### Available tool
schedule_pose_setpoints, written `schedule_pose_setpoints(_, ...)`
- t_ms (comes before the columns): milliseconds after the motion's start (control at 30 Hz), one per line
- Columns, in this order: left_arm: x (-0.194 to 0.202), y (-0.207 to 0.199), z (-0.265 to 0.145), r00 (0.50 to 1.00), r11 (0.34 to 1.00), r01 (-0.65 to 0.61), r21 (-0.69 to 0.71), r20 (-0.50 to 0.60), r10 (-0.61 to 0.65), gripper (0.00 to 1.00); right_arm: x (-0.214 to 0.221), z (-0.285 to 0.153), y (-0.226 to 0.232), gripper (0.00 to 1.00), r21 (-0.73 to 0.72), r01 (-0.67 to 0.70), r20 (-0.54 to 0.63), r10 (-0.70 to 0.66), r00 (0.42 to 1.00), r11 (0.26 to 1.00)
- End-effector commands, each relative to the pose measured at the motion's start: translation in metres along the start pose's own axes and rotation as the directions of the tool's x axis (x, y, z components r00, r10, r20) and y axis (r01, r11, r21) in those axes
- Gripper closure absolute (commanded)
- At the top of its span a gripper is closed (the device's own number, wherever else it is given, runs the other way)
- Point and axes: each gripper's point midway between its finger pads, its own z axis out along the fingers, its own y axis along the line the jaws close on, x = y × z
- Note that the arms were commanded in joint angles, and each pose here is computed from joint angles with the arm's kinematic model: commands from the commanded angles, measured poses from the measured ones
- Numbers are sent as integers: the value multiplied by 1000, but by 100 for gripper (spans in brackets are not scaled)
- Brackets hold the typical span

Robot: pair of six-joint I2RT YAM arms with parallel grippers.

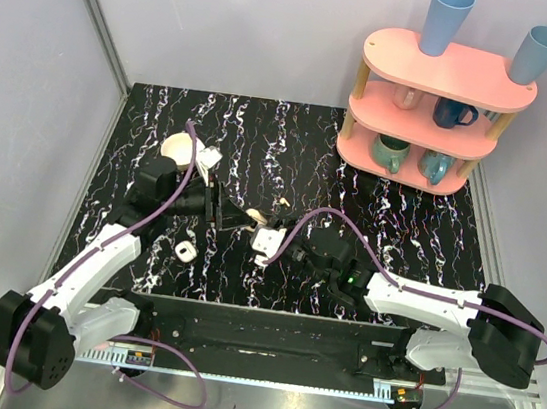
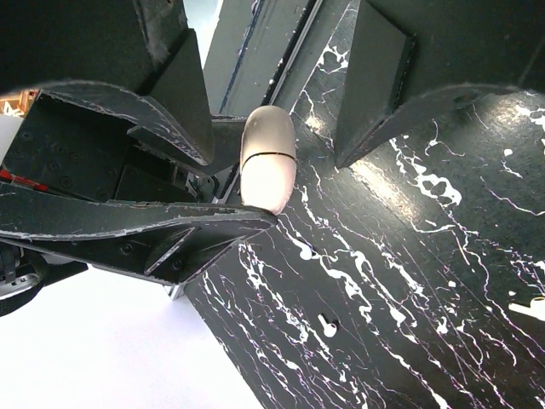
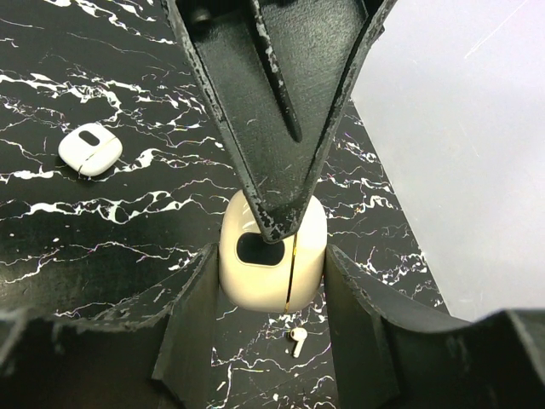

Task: Insert the wireless bluetooth earbuds into the charging case
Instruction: Pass from the right arm to the left

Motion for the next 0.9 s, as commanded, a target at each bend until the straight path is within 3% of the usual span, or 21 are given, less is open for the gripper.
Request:
schedule_pose_setpoints(0,-10,-16,-1,997,996,-72,49,16,72,38,-29,1,-19,69,67,-6,82,1,997,998)
schedule_pose_setpoints(167,-9,-17,0,997,995,-76,57,5,76,39,-27,3,-20,69,72,-5,74,0,997,997)
schedule_pose_setpoints(400,-6,-14,2,997,996,-72,50,-1,73,53,-27,4,-18,69,63,-1,74,-4,997,998)
schedule_pose_setpoints(633,-5,-14,4,998,996,-66,54,-12,67,53,-26,4,-18,69,62,1,72,-5,997,998)
schedule_pose_setpoints(867,-3,-14,6,997,996,-69,56,-15,70,59,-26,4,-18,69,64,-4,73,-1,997,998)
